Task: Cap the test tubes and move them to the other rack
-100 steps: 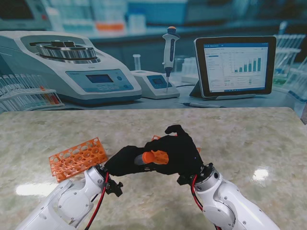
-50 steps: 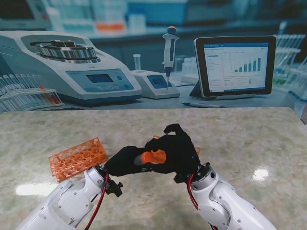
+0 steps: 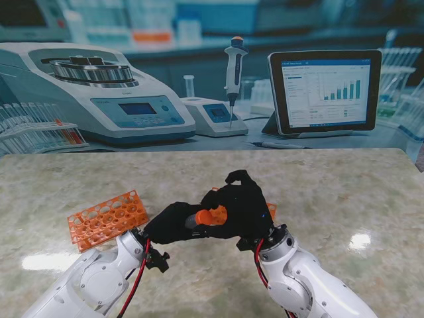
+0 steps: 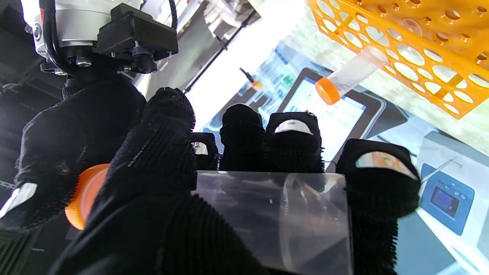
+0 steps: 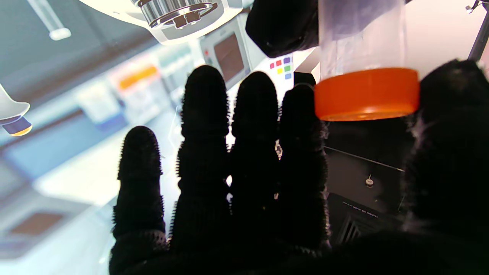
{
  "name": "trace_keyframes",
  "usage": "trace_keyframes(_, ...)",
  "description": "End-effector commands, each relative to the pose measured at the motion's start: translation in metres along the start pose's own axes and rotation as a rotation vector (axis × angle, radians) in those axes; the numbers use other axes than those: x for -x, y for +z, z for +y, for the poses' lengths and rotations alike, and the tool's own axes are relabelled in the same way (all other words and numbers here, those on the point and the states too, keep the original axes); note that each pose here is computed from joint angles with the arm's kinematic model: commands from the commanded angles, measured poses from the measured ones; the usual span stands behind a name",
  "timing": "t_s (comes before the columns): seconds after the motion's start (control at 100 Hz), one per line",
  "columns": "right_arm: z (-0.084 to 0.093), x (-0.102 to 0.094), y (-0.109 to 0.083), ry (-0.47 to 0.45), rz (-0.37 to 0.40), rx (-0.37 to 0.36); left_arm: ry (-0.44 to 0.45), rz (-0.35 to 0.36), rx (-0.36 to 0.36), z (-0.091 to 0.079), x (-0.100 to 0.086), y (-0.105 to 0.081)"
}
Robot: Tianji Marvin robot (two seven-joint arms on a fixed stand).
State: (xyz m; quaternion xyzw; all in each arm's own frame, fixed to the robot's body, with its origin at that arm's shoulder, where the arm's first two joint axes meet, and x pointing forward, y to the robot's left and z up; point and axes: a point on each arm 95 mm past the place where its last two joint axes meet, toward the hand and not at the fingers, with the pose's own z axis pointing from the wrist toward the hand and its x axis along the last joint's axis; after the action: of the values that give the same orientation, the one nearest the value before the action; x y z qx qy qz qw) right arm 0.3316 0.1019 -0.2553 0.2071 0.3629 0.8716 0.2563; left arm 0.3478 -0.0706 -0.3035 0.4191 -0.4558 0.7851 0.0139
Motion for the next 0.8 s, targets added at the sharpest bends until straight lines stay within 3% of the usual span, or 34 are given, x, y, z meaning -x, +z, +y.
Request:
trace_keyframes(0.0, -0.006, -0.0014, -0.0031, 0.004, -0.019, -0.006, -0.001, 0.018, -0.003, -0.0004, -0.0057, 0.0033)
trace_keyframes(0.79, -0.0092, 0.0046, -0.0024, -0.016, -0.074, -0.016, 0.001, 0.015, -0.003, -0.0006, -0.0052, 0.003)
